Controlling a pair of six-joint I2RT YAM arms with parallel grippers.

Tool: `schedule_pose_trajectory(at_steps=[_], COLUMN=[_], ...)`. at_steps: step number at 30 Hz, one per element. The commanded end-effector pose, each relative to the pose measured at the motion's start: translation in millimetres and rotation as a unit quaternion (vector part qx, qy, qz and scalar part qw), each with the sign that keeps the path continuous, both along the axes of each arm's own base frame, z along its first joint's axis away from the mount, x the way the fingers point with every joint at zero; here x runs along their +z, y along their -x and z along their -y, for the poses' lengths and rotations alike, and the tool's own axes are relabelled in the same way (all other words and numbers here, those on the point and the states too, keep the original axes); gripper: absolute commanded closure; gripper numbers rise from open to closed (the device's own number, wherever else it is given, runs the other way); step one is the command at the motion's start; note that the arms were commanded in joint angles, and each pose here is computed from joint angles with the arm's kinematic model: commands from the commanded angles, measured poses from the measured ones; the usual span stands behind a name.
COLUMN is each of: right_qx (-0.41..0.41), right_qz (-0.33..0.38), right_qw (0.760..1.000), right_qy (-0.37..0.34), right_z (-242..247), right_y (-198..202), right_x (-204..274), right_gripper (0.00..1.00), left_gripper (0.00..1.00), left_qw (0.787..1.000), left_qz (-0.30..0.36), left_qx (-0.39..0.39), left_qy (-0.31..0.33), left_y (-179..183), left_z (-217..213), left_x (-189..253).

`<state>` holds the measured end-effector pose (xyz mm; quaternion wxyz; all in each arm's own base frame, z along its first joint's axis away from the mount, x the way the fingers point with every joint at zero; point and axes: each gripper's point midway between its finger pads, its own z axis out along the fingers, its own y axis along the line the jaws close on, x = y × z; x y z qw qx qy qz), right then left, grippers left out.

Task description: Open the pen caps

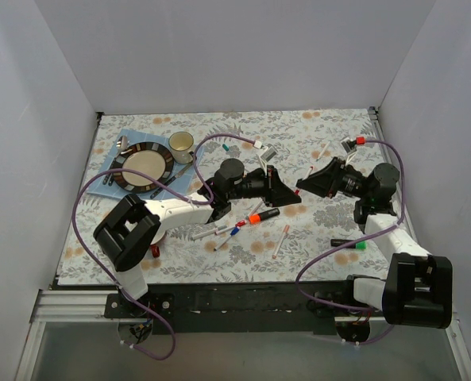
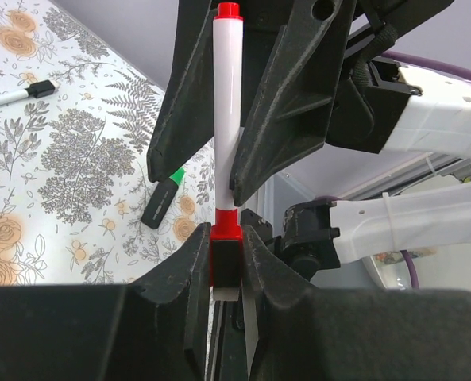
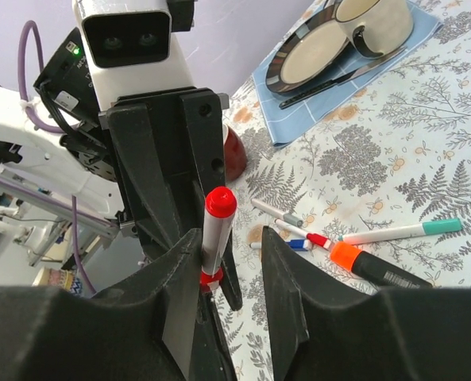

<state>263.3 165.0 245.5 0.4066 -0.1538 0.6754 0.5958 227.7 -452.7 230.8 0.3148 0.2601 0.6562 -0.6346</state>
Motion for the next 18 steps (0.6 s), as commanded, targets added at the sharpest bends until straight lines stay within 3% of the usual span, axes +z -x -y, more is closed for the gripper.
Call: schedule_pose_trajectory(at_steps=[1,5,6,10,14,18], right_qx=[-0.006,0.000,0.002,-0.010,-0.081,-0.128], right_qz=[0.048,0.057,0.057,0.084,0.127,0.136], right_qw=[0.999,0.998,0.998,0.996,0.989,0.982], right_qy=[-0.010,-0.015,-0.017,-0.016,-0.002,-0.018], right_z=[0,-2,-3,1,29,65], right_y=[-9,-9,-8,-14,-49,-78], right_x=[24,28,28,39,70,102], right_gripper=[0.59,0.72,0.97,0.99,0.99,0.99], left_gripper=[1.00,1.00,1.00,1.00,1.00,1.00], left_qw=[0.999,0.999,0.999,0.998,0.997,0.994], left_qz=[0.009,-0.011,-0.014,-0.043,-0.072,-0.084], left_qx=[-0.042,-0.043,-0.043,-0.034,-0.009,-0.037], left_qy=[0.024,0.013,0.012,-0.006,-0.041,-0.067], left_y=[18,16,16,13,14,30], left_z=[3,6,7,8,-4,-14], left_x=[16,7,6,-4,-33,-55])
